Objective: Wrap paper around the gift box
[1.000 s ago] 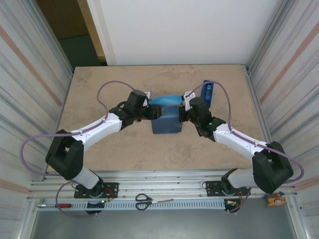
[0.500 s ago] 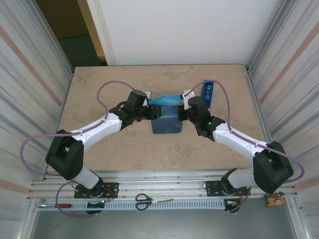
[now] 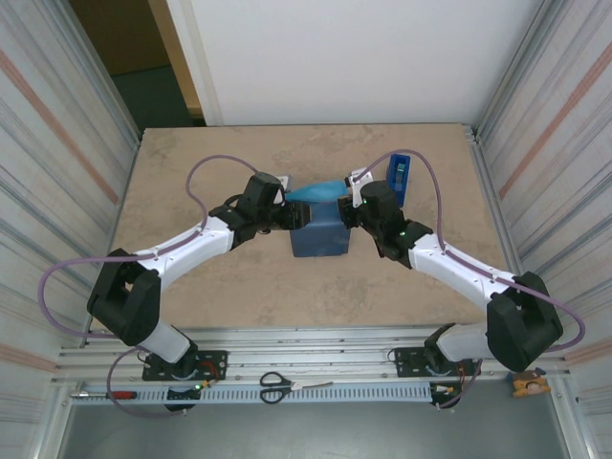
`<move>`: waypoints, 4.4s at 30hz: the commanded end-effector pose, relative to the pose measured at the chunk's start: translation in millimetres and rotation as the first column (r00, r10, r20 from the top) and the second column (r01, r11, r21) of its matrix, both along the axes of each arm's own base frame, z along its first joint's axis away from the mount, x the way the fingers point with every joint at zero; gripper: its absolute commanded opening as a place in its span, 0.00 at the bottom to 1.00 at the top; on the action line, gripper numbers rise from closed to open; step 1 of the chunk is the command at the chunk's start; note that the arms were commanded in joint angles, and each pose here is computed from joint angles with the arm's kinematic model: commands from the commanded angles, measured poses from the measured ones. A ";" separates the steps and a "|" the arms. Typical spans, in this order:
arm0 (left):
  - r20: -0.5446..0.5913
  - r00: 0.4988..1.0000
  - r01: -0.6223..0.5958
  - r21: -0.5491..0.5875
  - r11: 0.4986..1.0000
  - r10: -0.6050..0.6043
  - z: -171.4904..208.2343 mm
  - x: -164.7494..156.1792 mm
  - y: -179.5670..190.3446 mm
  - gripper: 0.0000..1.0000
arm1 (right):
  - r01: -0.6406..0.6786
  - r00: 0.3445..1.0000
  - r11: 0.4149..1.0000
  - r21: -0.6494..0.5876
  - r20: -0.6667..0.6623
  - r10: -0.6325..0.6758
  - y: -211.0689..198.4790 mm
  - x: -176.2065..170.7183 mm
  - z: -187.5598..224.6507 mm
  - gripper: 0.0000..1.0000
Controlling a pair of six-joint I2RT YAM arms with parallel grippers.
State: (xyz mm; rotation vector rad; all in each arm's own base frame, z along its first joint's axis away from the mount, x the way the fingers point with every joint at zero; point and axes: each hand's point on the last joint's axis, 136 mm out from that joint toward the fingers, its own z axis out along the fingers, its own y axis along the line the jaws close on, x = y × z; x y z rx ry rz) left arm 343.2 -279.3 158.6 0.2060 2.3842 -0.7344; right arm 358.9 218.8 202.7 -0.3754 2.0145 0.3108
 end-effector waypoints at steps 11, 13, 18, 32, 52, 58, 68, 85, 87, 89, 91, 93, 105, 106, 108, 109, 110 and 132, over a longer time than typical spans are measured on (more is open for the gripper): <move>-0.099 0.995 0.026 0.065 0.998 -0.019 -33.8 -16.1 6.6 0.54 | 0.026 0.998 0.999 0.021 0.056 -0.027 -3.8 6.8 35.9 0.12; -0.099 0.995 0.027 0.066 0.997 -0.021 -33.6 -16.2 6.4 0.54 | 0.015 0.998 1.000 0.019 0.057 -0.017 -2.3 5.9 40.2 0.05; -0.100 0.995 0.026 0.065 0.998 -0.020 -33.2 -16.2 6.8 0.54 | 0.032 0.998 0.999 0.010 0.061 -0.032 -5.8 7.7 41.2 0.00; -0.101 0.995 0.027 0.065 0.998 -0.021 -33.0 -16.4 6.6 0.53 | 0.042 0.998 0.999 0.036 -0.038 -0.040 -11.6 -7.3 3.3 0.60; -0.104 0.994 0.029 0.064 0.998 -0.022 -33.5 -15.8 5.5 0.52 | 0.065 0.993 0.997 0.039 -0.101 -0.061 -15.7 -4.5 -34.6 0.17; -0.105 0.994 0.029 0.063 0.998 -0.022 -33.5 -15.9 5.4 0.52 | 0.038 0.995 0.998 0.046 -0.098 -0.033 -8.8 -2.1 -28.3 0.01; -0.105 0.994 0.030 0.066 0.997 -0.023 -33.2 -15.7 5.9 0.52 | 0.032 0.996 0.999 0.043 -0.085 -0.028 -3.4 -0.1 -19.9 0.07; -0.106 0.994 0.035 0.062 0.997 -0.028 -32.4 -15.3 4.1 0.52 | 0.031 1.000 0.999 0.044 -0.006 -0.030 -8.2 5.3 21.2 0.13; -0.107 0.994 0.034 0.064 0.997 -0.027 -32.8 -15.4 4.4 0.52 | 0.033 0.999 0.998 0.045 0.004 -0.033 -8.7 5.9 27.1 0.18; -0.108 0.994 0.036 0.062 0.997 -0.029 -33.0 -15.7 3.8 0.52 | 0.034 0.999 0.998 0.045 0.016 -0.035 -9.3 6.6 32.1 0.15; -0.109 0.994 0.037 0.062 0.997 -0.030 -33.2 -15.9 3.6 0.52 | 0.034 0.999 0.998 0.048 0.025 -0.035 -9.7 7.3 35.6 0.12; -0.111 0.993 0.037 0.062 0.997 -0.030 -33.7 -16.4 3.5 0.52 | 0.009 1.000 0.998 0.056 0.025 -0.011 -6.8 6.4 38.0 0.00; -0.104 0.994 0.030 0.058 0.998 -0.024 -30.6 -14.4 3.7 0.52 | 0.024 0.999 0.994 0.111 -0.045 -0.019 -11.6 -5.3 22.1 0.79; -0.103 0.994 0.032 0.057 0.998 -0.026 -30.0 -14.2 3.2 0.52 | 0.025 0.998 0.993 0.113 -0.064 -0.018 -10.9 -6.1 16.1 0.80; -0.104 0.994 0.034 0.056 0.998 -0.028 -29.8 -14.4 2.8 0.52 | 0.033 0.995 0.991 0.127 -0.097 -0.021 -9.9 -6.8 5.7 0.81; -0.103 0.994 0.033 0.054 0.998 -0.027 -29.4 -14.4 2.9 0.52 | 0.034 0.994 0.991 0.131 -0.110 -0.020 -9.3 -7.2 0.3 0.81; -0.105 0.994 0.032 0.055 0.998 -0.026 -29.8 -14.7 3.1 0.52 | 0.039 0.992 0.990 0.135 -0.122 -0.023 -8.9 -6.9 -4.4 0.81; 0.002 1.000 0.022 0.057 0.998 -0.022 17.0 -4.5 6.4 0.61 | 0.138 0.969 0.989 0.055 -0.213 -0.123 -31.9 -15.9 -70.2 0.65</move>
